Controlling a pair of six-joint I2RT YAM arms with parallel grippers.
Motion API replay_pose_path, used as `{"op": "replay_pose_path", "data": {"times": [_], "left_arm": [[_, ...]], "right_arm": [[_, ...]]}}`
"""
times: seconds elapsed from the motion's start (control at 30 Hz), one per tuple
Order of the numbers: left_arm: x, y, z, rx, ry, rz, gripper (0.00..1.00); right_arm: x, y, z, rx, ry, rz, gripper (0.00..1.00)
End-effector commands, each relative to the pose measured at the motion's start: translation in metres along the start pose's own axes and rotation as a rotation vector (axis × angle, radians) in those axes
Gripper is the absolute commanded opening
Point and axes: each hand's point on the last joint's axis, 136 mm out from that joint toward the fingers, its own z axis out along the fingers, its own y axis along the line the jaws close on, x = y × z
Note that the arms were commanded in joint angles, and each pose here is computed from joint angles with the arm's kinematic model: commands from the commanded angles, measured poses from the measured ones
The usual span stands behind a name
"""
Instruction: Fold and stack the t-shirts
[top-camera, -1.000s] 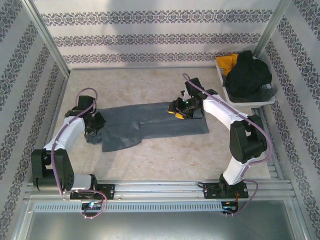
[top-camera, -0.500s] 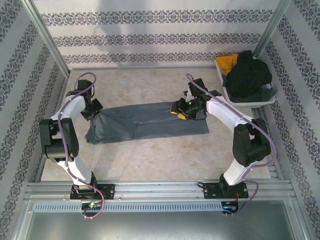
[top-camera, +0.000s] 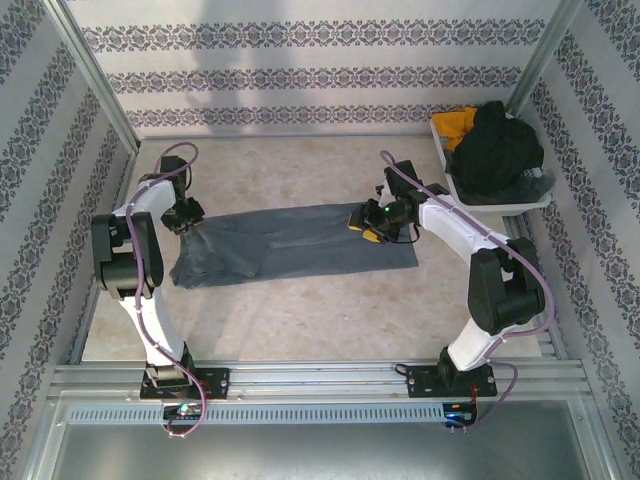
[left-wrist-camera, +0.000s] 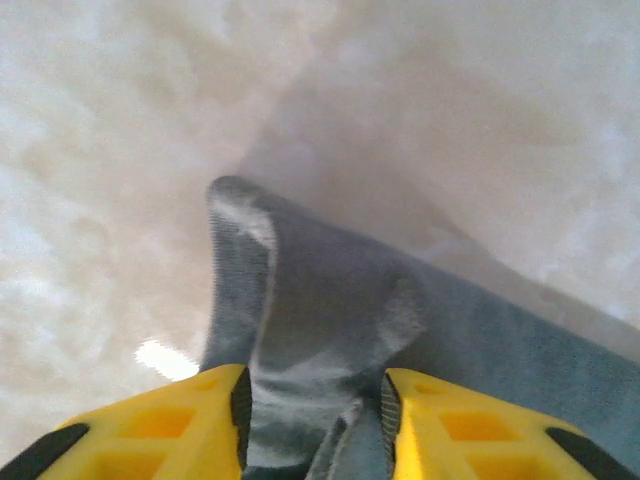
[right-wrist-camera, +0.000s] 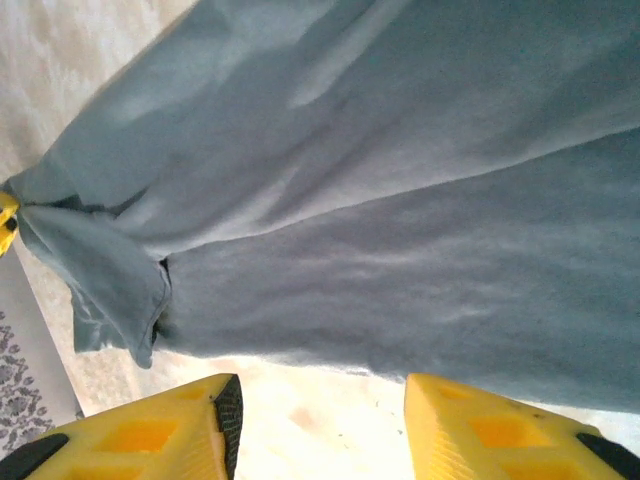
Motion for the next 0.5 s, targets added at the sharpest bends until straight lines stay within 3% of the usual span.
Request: {"op": "replay_pose_path", "data": {"times": [0.0, 0.1, 0.27, 0.47], "left_arm": [[0.010, 0.012, -0.038, -0.041, -0.061, -0.006, 0.41], [0.053, -0.003, -0.053, 0.076, -0.022, -0.116, 0.37], [0.129, -0.039, -0.042, 0.230, 0.096, -0.291, 0.35], [0.148, -0.037, -0.002, 0.175, 0.163, -0.411, 0.35]], "right_arm": [[-0.018, -0.021, -0.006, 0.033, -0.048, 0.016, 0.46], [-0.037, -0.038, -0.007, 0.098, -0.067, 0.006, 0.45], [-0.069, -0.070, 0.008, 0.225, -0.052, 0.026, 0.39], [-0.095, -0.103, 0.027, 0.418, 0.002, 0.008, 0.37]]}}
